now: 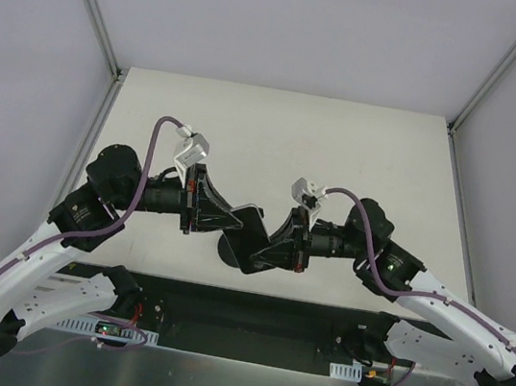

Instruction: Place the phone on the phone stand

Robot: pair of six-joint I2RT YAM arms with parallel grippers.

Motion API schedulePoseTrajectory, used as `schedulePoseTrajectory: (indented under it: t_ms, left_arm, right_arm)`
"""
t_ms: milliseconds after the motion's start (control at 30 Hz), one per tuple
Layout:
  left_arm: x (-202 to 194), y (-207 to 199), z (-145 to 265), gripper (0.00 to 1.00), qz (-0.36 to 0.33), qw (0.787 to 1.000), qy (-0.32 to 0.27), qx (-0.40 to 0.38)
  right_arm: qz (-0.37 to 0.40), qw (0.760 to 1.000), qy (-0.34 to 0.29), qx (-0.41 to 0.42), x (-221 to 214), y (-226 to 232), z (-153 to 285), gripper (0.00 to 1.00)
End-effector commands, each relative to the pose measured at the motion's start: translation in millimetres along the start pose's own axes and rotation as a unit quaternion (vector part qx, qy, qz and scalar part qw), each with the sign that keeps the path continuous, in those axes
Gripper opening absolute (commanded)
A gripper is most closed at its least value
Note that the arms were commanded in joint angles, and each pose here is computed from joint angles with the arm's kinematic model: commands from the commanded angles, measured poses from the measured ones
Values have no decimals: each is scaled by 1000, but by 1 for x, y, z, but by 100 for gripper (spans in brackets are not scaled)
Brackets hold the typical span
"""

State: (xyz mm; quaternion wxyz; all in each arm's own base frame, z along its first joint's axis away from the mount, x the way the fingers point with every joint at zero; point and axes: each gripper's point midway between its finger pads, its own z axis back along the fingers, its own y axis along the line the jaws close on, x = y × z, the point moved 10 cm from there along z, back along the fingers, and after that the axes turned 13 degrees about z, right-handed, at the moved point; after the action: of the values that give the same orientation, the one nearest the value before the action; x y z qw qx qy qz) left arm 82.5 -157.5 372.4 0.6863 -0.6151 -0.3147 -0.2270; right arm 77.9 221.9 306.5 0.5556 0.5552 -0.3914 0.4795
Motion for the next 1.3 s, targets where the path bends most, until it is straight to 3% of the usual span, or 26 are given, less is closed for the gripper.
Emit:
schedulePoseTrajectory:
  t_ms: [0, 100, 133, 200, 300, 533, 833, 900, 933, 1033, 1067, 1100, 1200, 1267]
  left_arm:
    - [11, -13, -3, 17, 27, 998, -41, -39]
    - [9, -15, -6, 31, 34, 996, -32, -73]
    - [9, -13, -7, 41, 37, 996, -32, -74]
    - [7, -10, -8, 52, 45, 996, -38, -71]
    - [7, -13, -7, 57, 44, 995, -46, -82]
    - [11, -18, -7, 33, 49, 992, -59, -98]
    - [16, -21, -9, 27, 42, 991, -61, -109]
    - [19, -23, -8, 12, 27, 992, -63, -111]
    - [19, -23, -7, 0, 24, 992, -68, -106]
    - [19, -23, -5, 0, 20, 992, -85, -95]
    - [17, -21, -4, 0, 18, 993, -86, -85]
    - [18, -22, -1, 0, 18, 993, -92, -71]
    - [17, -19, 12, 0, 17, 991, -129, 13]
    - [15, -18, 25, 0, 13, 985, -162, 57]
  right_arm:
    - [27, 995, -96, -26, 22, 4, 2, 1]
    - [30, 991, -126, -25, 22, 8, 4, 1]
    - [30, 990, -133, -38, 22, 7, 6, 1]
    - [32, 989, -140, -45, 24, 8, 7, 1]
    - [32, 987, -148, -44, 29, 9, 6, 1]
    - [19, 987, -151, -44, 32, 8, -1, 1]
    - [10, 990, -139, -28, 38, 9, -8, 0]
    - [9, 990, -138, -29, 35, 8, -9, 1]
    - [10, 990, -138, -29, 35, 7, -8, 1]
    - [8, 991, -130, -24, 37, 8, -9, 1]
    - [8, 992, -119, -30, 40, 8, -9, 4]
    - [9, 992, -116, -55, 43, 7, -6, 34]
    - [20, 986, -90, -140, 33, 0, 8, 78]
    - [19, 977, -53, -203, 20, -7, 18, 89]
